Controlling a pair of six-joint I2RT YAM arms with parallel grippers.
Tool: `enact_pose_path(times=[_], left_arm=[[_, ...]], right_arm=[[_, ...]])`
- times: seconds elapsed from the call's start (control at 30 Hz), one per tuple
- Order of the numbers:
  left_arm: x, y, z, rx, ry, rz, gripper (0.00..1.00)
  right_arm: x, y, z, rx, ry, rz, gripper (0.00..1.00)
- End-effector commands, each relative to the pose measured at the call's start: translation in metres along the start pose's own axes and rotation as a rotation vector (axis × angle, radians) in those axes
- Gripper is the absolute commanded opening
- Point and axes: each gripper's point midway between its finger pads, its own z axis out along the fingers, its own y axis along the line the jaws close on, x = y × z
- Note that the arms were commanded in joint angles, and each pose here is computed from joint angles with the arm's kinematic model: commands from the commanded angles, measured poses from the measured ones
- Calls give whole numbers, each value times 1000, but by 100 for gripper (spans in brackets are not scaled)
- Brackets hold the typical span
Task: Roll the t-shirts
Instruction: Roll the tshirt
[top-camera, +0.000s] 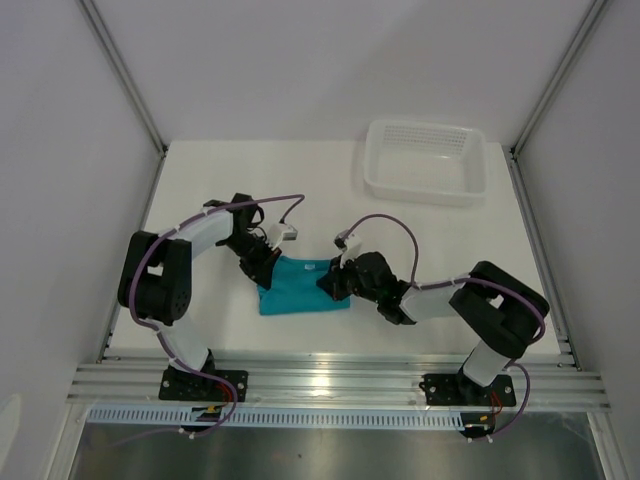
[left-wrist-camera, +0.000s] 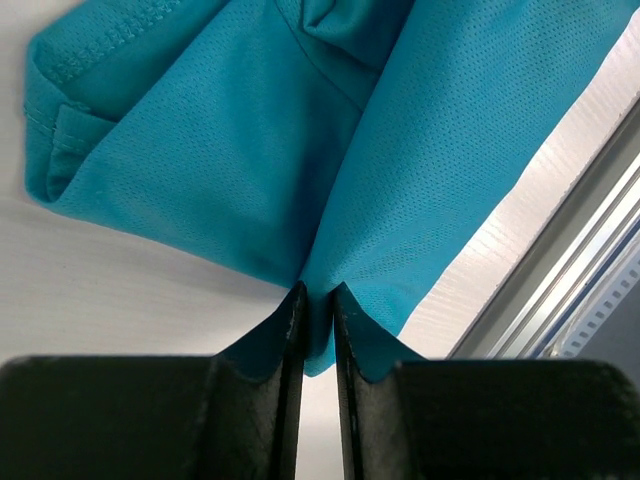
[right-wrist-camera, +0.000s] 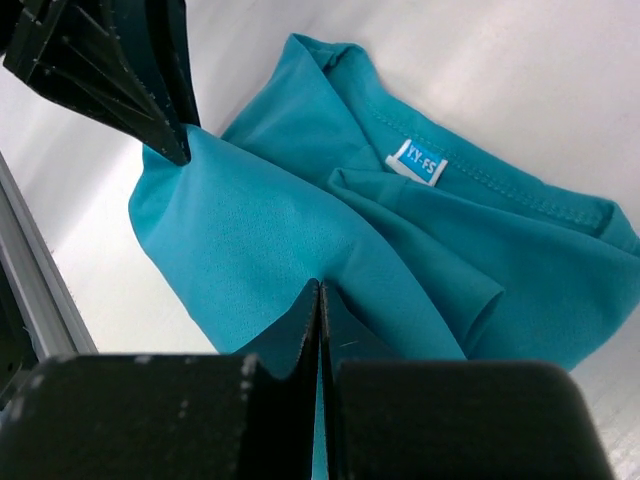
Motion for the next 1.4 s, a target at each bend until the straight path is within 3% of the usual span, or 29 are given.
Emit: enact_pose_path(times=[0.0, 0.1, 0.27, 0.53, 0.87, 1.03, 1.17, 1.23, 1.37], left_arm=[[-13, 10, -7, -38, -36, 3, 19], [-16, 14, -9, -68, -49, 8, 26], [-23, 9, -16, -70, -88, 12, 28], [-36, 15, -36, -166, -154, 14, 29], [-20, 34, -41, -302, -126, 4, 25], [-41, 10, -84, -381, -279, 52, 26], [-44, -24, -87, -323, -361, 110, 24], [-36, -36, -66, -264, -301, 144, 24], [-9, -21, -19, -180, -118, 110, 16]], right_arm=[[-6, -10, 0, 31, -65, 45, 0], [-5, -19, -4, 47, -111, 87, 0], [4, -31, -11, 76, -133, 161, 0], [8, -34, -12, 86, -141, 171, 0], [12, -40, -14, 125, -153, 223, 0], [10, -36, -10, 151, -135, 185, 0], [8, -35, -11, 178, -133, 163, 0], [6, -35, -12, 187, -140, 160, 0], [3, -35, -10, 197, -139, 159, 0]])
